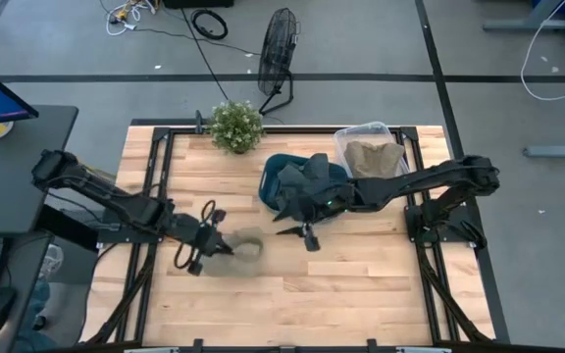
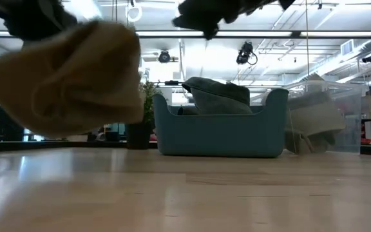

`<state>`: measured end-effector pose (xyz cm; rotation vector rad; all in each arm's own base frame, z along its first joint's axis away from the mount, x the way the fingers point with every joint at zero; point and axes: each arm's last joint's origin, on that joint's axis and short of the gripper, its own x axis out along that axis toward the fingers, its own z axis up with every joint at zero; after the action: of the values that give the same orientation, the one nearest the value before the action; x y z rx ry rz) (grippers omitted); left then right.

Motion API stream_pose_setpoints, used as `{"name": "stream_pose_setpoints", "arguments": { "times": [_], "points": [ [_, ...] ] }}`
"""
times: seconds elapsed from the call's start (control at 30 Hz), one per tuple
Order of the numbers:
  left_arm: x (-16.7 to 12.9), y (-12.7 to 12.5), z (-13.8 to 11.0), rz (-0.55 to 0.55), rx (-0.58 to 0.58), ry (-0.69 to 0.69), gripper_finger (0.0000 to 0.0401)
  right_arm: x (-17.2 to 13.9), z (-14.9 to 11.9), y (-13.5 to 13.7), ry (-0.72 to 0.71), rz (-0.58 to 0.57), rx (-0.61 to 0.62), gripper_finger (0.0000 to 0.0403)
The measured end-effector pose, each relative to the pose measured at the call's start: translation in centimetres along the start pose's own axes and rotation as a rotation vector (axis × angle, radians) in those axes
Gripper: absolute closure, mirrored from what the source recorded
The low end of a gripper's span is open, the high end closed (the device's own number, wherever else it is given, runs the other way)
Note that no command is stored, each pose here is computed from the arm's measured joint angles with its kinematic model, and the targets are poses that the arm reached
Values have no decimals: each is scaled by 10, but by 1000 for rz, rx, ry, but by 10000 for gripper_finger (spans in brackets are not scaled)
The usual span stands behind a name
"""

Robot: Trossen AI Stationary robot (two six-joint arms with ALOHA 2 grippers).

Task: Pick & Place hat
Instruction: Put the brown cap into the transparent bin

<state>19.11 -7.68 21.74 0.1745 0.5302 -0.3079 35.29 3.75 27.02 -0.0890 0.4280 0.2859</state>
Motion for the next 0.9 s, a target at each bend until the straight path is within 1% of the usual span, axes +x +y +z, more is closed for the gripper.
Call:
{"name": "stream_pose_setpoints", "arguments": {
  "times": [0.1,0.23,0.3,0.33,0.43,0.53,0.63,0.73,0.8,0.9],
  "points": [
    [3,-8,3,-28,167,-31,398,23,-9,5,-20,44,-8,229],
    [9,-17,0,-64,410,-13,398,47,-19,14,-58,72,-65,229],
    [13,-21,-3,-95,503,-2,398,55,-21,18,-92,78,-96,229],
    [15,-23,-4,-106,523,4,398,58,-21,19,-112,80,-107,229],
    [21,-25,-6,-120,532,17,398,61,-19,21,-163,77,-150,229],
    [25,-26,-4,-111,581,-16,398,66,-24,21,-156,76,-161,227],
    [26,-26,5,-90,673,-109,398,74,-33,20,-118,77,-143,219],
    [25,-28,10,-115,759,-186,398,79,-40,19,-100,79,-112,206],
    [25,-29,11,-139,793,-215,398,82,-43,17,-91,79,-90,195],
    [24,-29,11,-149,801,-219,398,83,-45,16,-80,81,-26,180]
  ]
}}
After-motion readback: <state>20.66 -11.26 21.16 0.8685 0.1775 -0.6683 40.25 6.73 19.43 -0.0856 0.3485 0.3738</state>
